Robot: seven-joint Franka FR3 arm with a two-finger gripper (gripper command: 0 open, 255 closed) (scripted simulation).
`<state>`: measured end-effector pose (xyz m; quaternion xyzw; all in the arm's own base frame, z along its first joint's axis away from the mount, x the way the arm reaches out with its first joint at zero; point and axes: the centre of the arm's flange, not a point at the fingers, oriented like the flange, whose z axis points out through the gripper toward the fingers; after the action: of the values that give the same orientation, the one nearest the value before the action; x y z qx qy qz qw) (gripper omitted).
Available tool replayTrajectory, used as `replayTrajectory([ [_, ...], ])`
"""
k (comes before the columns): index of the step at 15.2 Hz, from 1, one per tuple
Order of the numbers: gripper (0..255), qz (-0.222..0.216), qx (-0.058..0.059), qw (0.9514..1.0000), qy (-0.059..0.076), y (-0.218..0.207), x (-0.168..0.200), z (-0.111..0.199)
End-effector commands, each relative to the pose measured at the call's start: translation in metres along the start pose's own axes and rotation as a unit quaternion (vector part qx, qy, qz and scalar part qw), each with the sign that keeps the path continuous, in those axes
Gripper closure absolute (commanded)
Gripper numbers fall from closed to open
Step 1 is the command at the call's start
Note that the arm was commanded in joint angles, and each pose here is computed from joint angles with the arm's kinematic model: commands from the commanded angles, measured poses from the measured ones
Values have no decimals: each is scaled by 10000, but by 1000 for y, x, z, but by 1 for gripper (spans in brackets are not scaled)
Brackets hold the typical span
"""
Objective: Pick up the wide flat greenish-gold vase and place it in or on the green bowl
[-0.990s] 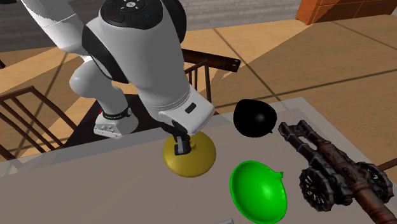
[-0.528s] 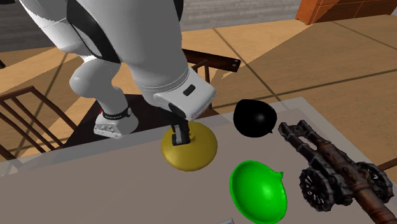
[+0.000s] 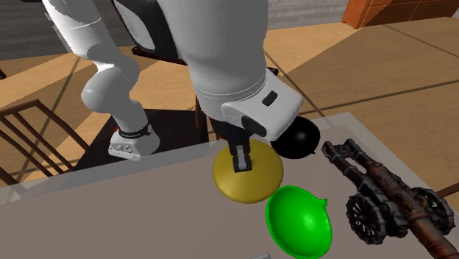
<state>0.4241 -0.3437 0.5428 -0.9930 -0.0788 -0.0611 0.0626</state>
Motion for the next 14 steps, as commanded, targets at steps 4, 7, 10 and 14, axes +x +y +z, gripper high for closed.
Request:
replayTrajectory([
  [4, 255, -7, -1, 10000, 3, 29, 59, -9],
  [7, 255, -7, -1, 10000, 3, 46, 94, -15],
  [10, 255, -8, -1, 10000, 3, 63, 129, -21],
  [14, 255, -7, -1, 10000, 3, 69, 136, -7],
])
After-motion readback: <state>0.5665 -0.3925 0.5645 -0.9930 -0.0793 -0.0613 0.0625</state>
